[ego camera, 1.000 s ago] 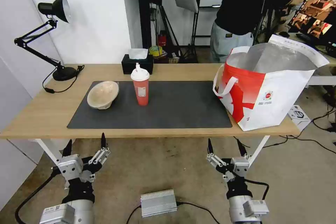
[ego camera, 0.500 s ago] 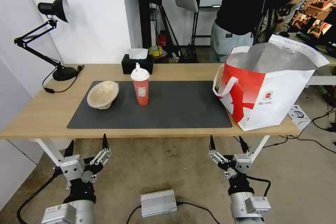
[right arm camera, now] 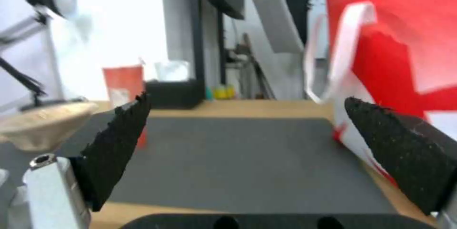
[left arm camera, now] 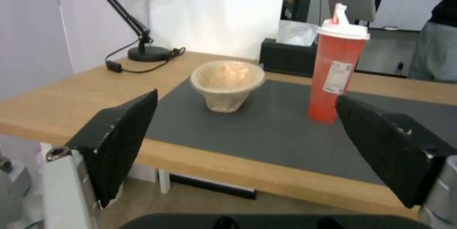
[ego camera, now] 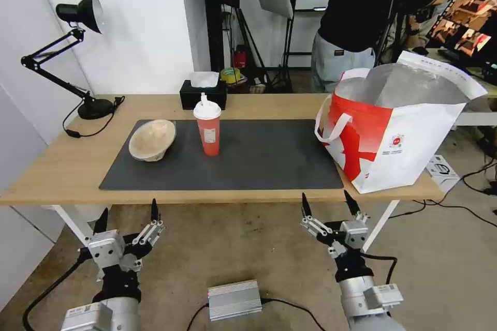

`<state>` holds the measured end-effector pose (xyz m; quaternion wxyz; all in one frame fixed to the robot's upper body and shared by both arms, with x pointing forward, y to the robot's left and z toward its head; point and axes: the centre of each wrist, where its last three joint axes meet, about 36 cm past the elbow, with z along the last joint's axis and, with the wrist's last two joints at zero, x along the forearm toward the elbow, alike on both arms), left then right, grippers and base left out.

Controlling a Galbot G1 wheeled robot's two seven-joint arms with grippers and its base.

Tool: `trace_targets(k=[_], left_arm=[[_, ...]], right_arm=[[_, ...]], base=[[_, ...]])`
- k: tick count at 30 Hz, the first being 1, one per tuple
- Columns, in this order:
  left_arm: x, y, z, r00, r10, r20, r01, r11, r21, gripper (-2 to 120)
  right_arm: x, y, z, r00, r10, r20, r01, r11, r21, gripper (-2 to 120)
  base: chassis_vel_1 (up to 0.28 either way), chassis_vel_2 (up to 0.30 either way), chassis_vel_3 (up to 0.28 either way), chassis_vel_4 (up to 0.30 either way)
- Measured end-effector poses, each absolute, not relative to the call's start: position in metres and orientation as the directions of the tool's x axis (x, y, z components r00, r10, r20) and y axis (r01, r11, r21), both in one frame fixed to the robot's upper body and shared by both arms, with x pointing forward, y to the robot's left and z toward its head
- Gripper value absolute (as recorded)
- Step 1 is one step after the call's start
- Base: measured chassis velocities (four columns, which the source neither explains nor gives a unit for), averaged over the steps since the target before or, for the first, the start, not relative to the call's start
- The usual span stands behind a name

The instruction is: Pick up the trash from the table and place it into the takeout bag.

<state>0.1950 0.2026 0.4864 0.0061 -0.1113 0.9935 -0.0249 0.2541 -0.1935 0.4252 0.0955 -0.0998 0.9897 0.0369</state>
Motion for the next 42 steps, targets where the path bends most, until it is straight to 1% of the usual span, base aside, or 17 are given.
trace_targets(k=[2, 5, 6, 10, 11, 15, 19, 22, 28, 32, 34, 37, 39, 42], left_arm=[[0.195, 0.202, 0.487, -0.975, -0.223, -0.008, -0.223, 0.974, -0.051, 100], [0.194, 0.202, 0.488, -0.973, -0.231, -0.008, -0.230, 0.972, -0.054, 100], [0.194, 0.202, 0.488, -0.973, -0.231, -0.008, -0.230, 0.972, -0.054, 100], [0.193, 0.202, 0.488, -0.971, -0.239, -0.006, -0.238, 0.970, -0.052, 100], [0.193, 0.202, 0.488, -0.971, -0.239, -0.006, -0.238, 0.970, -0.052, 100], [0.192, 0.202, 0.487, -0.968, -0.250, -0.006, -0.249, 0.967, -0.048, 100], [0.191, 0.202, 0.487, -0.966, -0.258, -0.006, -0.257, 0.965, -0.047, 100], [0.191, 0.203, 0.487, -0.964, -0.265, -0.007, -0.264, 0.963, -0.045, 100], [0.192, 0.204, 0.487, -0.963, -0.270, -0.011, -0.270, 0.962, -0.041, 100], [0.192, 0.206, 0.487, -0.960, -0.278, -0.012, -0.278, 0.960, -0.034, 100], [0.192, 0.206, 0.487, -0.960, -0.280, -0.013, -0.279, 0.960, -0.033, 100], [0.193, 0.207, 0.487, -0.958, -0.287, -0.016, -0.287, 0.957, -0.033, 100], [0.193, 0.207, 0.487, -0.958, -0.288, -0.015, -0.287, 0.957, -0.033, 100], [0.193, 0.207, 0.485, -0.957, -0.290, -0.010, -0.290, 0.957, -0.033, 100]], right_arm=[[0.256, -0.194, 0.426, -0.958, -0.204, -0.203, -0.219, 0.974, 0.055, 100], [0.264, -0.194, 0.429, -0.929, -0.276, -0.247, -0.295, 0.955, 0.042, 100], [0.264, -0.194, 0.429, -0.929, -0.276, -0.247, -0.295, 0.955, 0.042, 100], [0.285, -0.196, 0.441, -0.855, -0.421, -0.303, -0.447, 0.895, 0.018, 100], [0.285, -0.196, 0.441, -0.855, -0.421, -0.303, -0.447, 0.895, 0.018, 100], [0.304, -0.197, 0.456, -0.800, -0.531, -0.279, -0.554, 0.833, 0.003, 100], [0.310, -0.194, 0.463, -0.784, -0.566, -0.254, -0.587, 0.809, 0.011, 100], [0.324, -0.187, 0.473, -0.753, -0.611, -0.244, -0.629, 0.777, -0.005, 100], [0.345, -0.174, 0.481, -0.729, -0.643, -0.232, -0.661, 0.750, -0.001, 100], [0.368, -0.161, 0.480, -0.718, -0.670, -0.190, -0.684, 0.729, 0.015, 100], [0.370, -0.159, 0.480, -0.717, -0.672, -0.185, -0.686, 0.727, 0.020, 100], [0.392, -0.148, 0.482, -0.740, -0.656, -0.146, -0.665, 0.747, 0.016, 100], [0.397, -0.144, 0.483, -0.751, -0.647, -0.132, -0.654, 0.757, 0.010, 100], [0.407, -0.130, 0.484, -0.800, -0.597, -0.066, -0.597, 0.802, -0.015, 100]], base=[[0.000, 0.000, 0.000, 0.000], [0.000, 0.000, 0.000, 0.000], [0.000, 0.000, 0.000, 0.000], [0.000, 0.000, 0.000, 0.000], [0.000, 0.000, 0.000, 0.000], [0.000, 0.000, 0.000, 0.000], [0.000, 0.000, 0.000, 0.000], [0.000, 0.000, 0.000, 0.000], [0.000, 0.000, 0.000, 0.000], [0.000, 0.000, 0.000, 0.000], [0.000, 0.000, 0.000, 0.000], [0.000, 0.000, 0.000, 0.000], [0.000, 0.000, 0.000, 0.000], [0.000, 0.000, 0.000, 0.000]])
